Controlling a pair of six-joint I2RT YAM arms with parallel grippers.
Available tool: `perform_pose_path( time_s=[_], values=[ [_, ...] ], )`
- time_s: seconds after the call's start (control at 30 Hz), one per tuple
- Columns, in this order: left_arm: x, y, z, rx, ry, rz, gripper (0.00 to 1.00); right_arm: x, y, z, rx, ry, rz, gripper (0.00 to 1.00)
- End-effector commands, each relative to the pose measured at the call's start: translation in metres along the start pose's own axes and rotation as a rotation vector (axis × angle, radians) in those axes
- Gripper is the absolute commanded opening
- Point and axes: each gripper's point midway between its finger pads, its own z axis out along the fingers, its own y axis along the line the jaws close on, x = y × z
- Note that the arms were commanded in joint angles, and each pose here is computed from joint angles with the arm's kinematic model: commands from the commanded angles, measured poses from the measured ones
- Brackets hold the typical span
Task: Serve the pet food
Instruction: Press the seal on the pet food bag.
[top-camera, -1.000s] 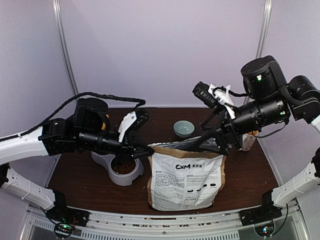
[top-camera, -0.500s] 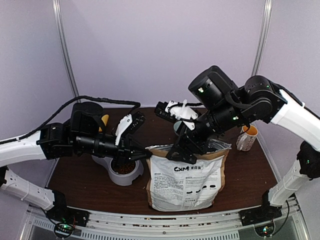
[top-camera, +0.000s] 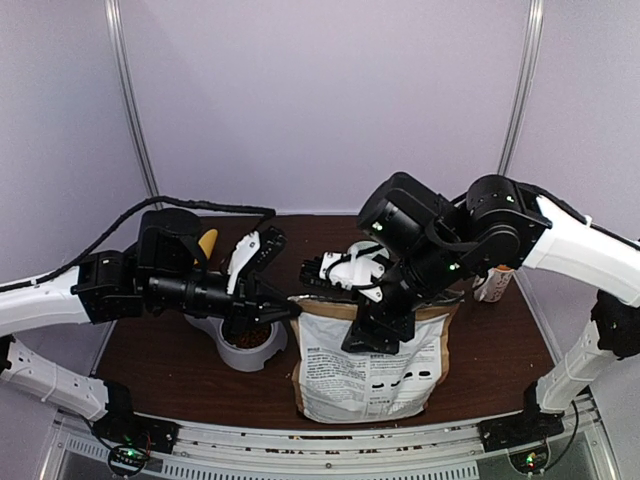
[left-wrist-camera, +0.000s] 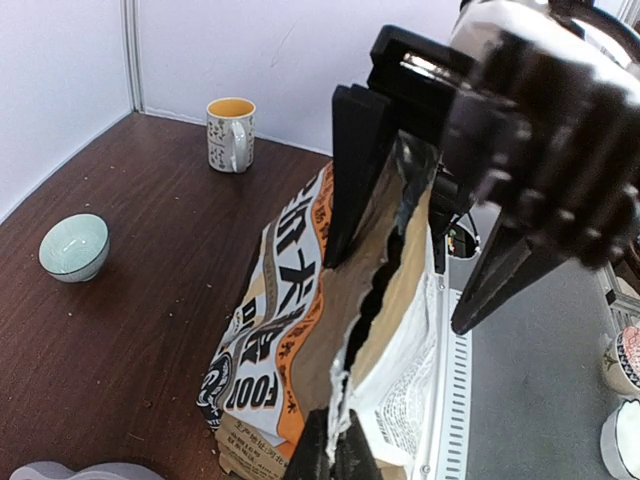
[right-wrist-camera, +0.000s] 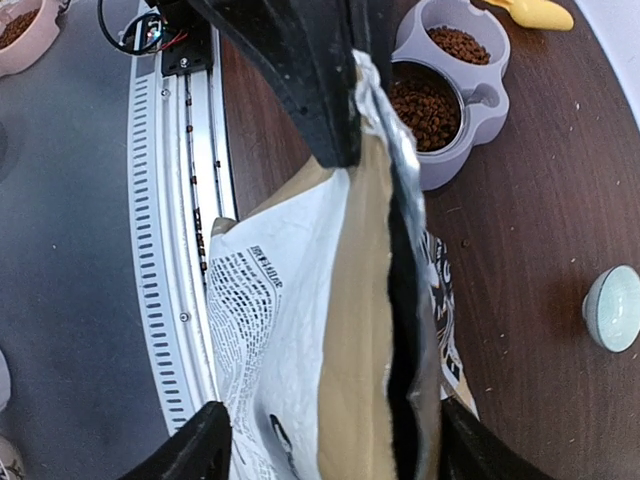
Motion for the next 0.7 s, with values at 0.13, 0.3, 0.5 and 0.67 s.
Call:
perform_pose_path(
  time_s=[0.13,0.3,0.5,0.67],
  values=[
    [-0.066,-0.014,-0.033,0.028,-0.275,0.139,0.00,-0.007,-0.012,-0.016,0.088,-0.067,0.036,0.39],
    [-0.061,-0.018,-0.033,0.043,-0.278,0.198,0.00,-0.011,-0.019,-0.017,0.119,-0.084,0.044,0.14],
    [-0.055,-0.015,-0.025,0.044,-0.301,0.211,0.25,-0.021,-0.020,-0.033,0.098,-0.170,0.080,0.00],
    [-0.050,-0.013,-0.005,0.072,-0.279,0.202,0.44,-0.027,-0.019,-0.047,0.046,-0.240,0.121,0.00]
  ],
)
